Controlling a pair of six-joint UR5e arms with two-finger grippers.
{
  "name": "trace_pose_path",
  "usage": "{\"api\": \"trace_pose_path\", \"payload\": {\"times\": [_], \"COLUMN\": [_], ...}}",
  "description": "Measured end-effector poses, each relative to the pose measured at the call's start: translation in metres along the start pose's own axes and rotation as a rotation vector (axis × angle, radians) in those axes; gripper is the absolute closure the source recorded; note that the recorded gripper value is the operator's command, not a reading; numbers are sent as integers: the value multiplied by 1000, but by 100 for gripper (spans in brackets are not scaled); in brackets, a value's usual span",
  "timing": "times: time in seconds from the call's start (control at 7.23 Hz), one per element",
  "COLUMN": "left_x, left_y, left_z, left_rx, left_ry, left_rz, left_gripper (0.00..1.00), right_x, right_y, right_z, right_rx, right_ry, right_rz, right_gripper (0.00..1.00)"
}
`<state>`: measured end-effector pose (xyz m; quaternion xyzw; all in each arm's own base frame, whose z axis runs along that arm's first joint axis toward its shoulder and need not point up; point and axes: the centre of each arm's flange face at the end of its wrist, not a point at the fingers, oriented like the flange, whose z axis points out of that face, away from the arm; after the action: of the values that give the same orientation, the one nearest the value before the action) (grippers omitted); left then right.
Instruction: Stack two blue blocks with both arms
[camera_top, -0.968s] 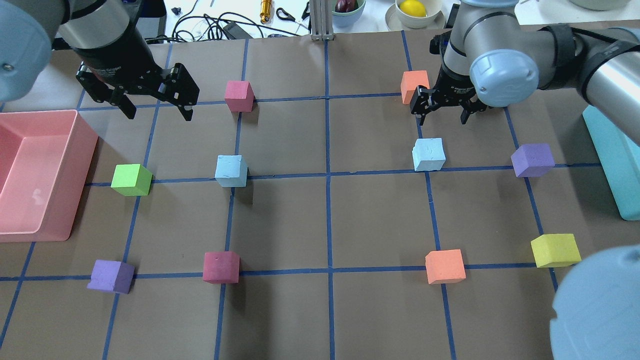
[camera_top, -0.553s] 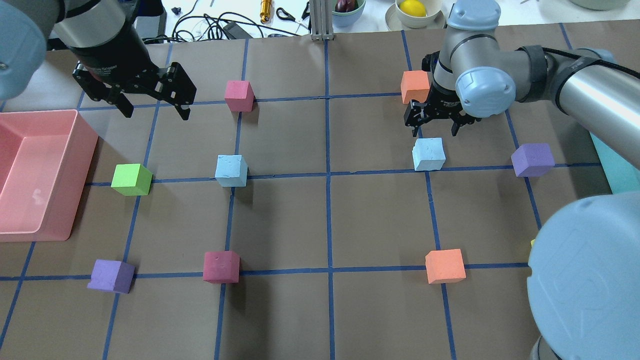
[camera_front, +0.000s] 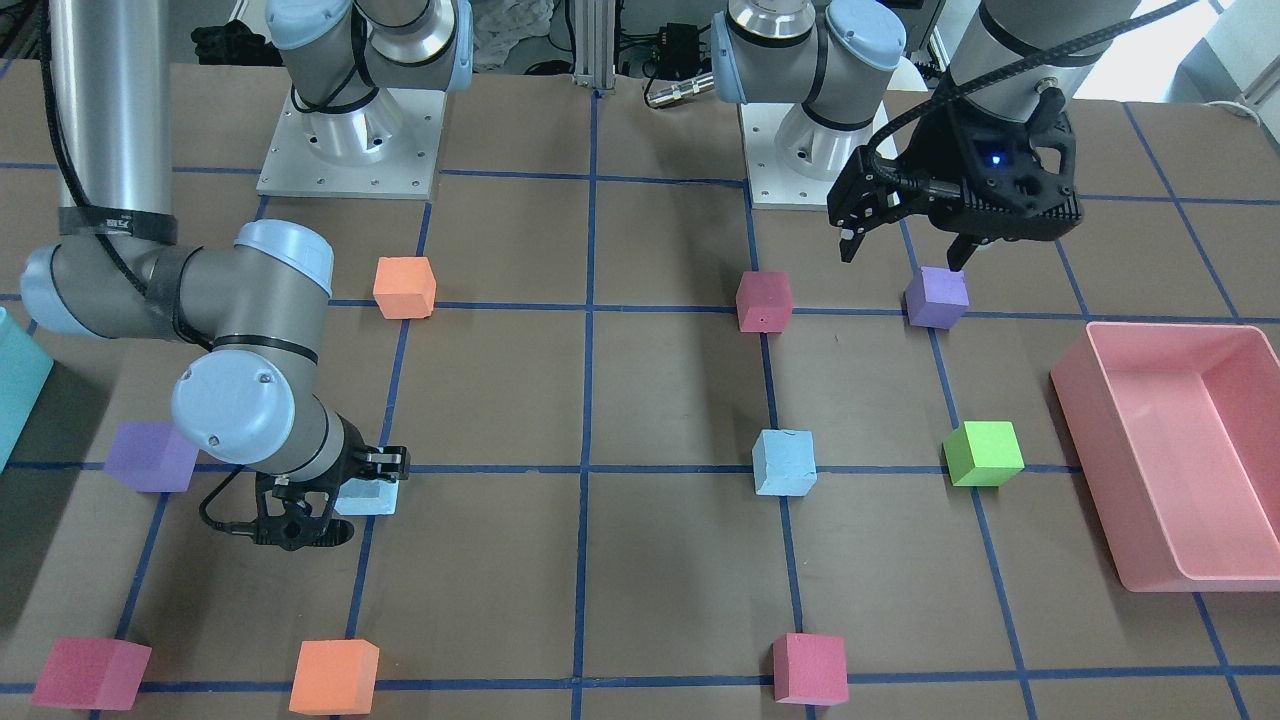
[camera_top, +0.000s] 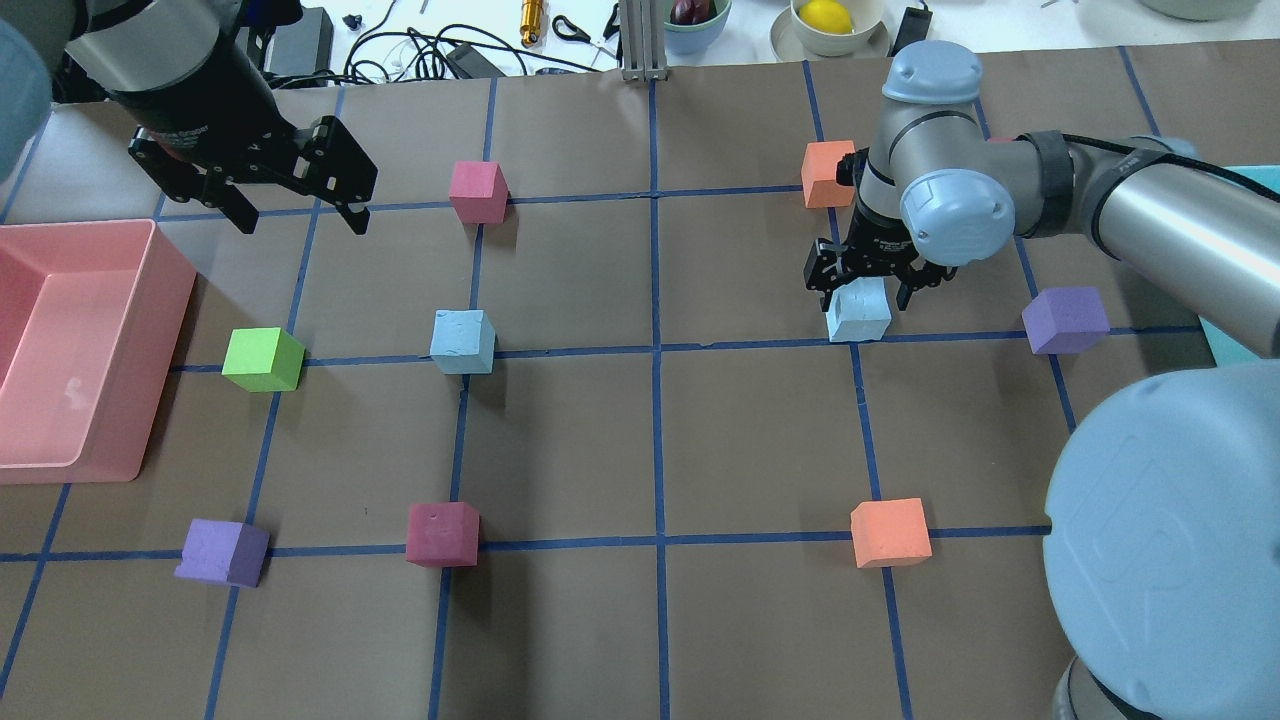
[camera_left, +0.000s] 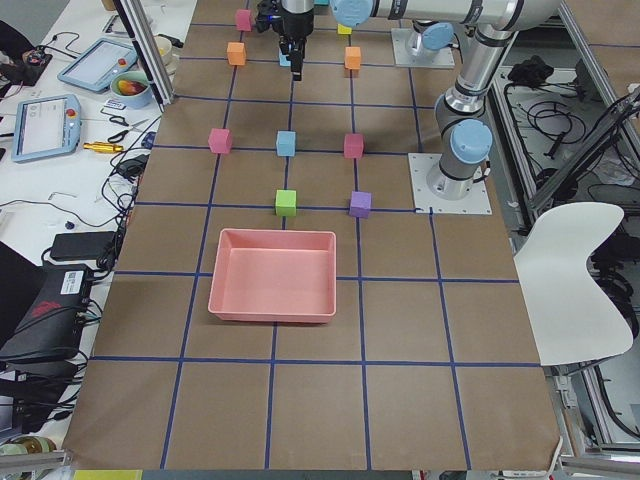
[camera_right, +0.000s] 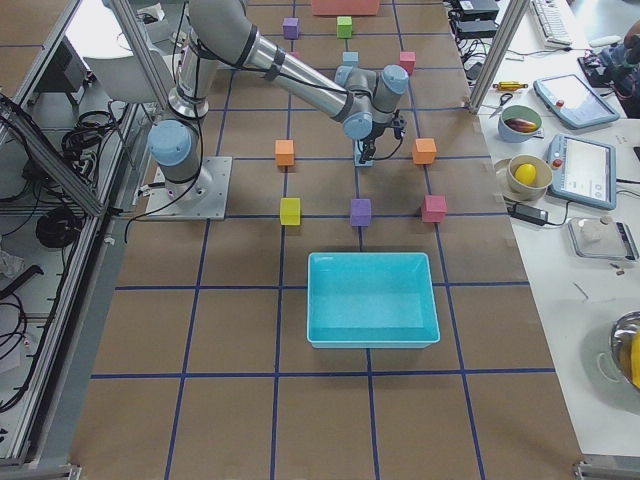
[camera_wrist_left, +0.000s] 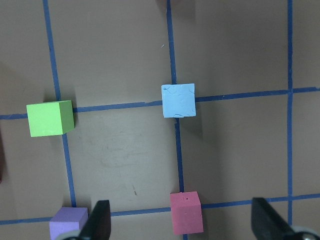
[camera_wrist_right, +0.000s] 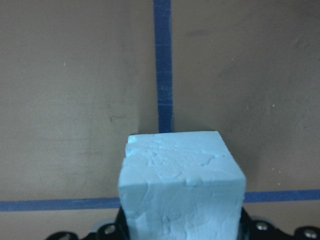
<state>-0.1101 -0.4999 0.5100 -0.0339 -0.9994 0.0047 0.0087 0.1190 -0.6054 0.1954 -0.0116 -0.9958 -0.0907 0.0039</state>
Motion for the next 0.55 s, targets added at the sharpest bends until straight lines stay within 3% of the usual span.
{"api": "trace_pose_path", "payload": {"times": [0.28,0.55], "left_x": [0,0], "left_y": [2,2], "left_z": [1,1], "left_rx": [-2,-1], "left_ry": [1,2], "left_rz": [-2,-4], "left_gripper": [0,0], "right_x": [-5,-52], "right_y": [-5,0], "right_z": [-18,-52], "right_rx": [44,101], "right_ry": [-13,-53], "right_rz": [11,51], "right_gripper": [100,100]}}
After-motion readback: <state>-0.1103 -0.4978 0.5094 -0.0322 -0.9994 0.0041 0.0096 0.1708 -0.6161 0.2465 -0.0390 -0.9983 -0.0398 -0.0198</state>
